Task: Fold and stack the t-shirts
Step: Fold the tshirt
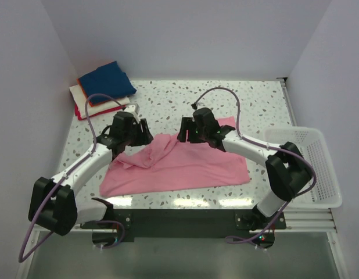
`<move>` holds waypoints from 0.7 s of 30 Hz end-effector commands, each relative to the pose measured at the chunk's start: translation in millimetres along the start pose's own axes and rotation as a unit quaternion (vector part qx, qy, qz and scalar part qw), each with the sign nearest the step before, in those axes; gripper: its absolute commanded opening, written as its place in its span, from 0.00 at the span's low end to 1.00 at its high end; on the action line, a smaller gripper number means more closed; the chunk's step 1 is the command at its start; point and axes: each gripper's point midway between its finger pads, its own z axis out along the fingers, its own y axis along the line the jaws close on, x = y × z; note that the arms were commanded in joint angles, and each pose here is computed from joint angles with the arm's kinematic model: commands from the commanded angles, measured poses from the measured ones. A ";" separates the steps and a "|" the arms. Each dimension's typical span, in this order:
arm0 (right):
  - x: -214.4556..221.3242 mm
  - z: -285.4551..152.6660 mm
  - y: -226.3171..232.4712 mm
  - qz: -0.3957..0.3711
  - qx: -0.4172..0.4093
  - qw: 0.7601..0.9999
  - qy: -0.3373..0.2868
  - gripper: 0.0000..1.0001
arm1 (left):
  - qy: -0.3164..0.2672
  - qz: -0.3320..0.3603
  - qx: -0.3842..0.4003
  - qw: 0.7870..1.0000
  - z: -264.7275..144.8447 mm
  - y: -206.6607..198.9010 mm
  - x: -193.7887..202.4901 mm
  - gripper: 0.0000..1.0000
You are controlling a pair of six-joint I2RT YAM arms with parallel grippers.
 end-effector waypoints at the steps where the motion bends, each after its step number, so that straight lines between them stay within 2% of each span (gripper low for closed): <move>1: -29.3 10.7 19.5 -0.012 -0.016 0.999 -0.039 0.67 | -0.017 -0.006 -0.060 0.998 3.4 14.5 -22.8 0.60; 5: -29.7 23.6 38.2 -0.025 -0.027 0.999 -0.029 0.66 | 0.022 -0.012 -0.063 0.998 20.5 18.0 -7.5 0.54; 11: -14.3 27.4 44.8 -0.035 -0.029 0.999 -0.011 0.66 | 0.046 -0.007 -0.093 0.995 26.2 35.4 12.7 0.54; 21: -5.3 26.3 38.1 -0.033 -0.024 0.999 -0.004 0.66 | 0.079 0.005 -0.089 0.993 26.8 40.8 33.7 0.55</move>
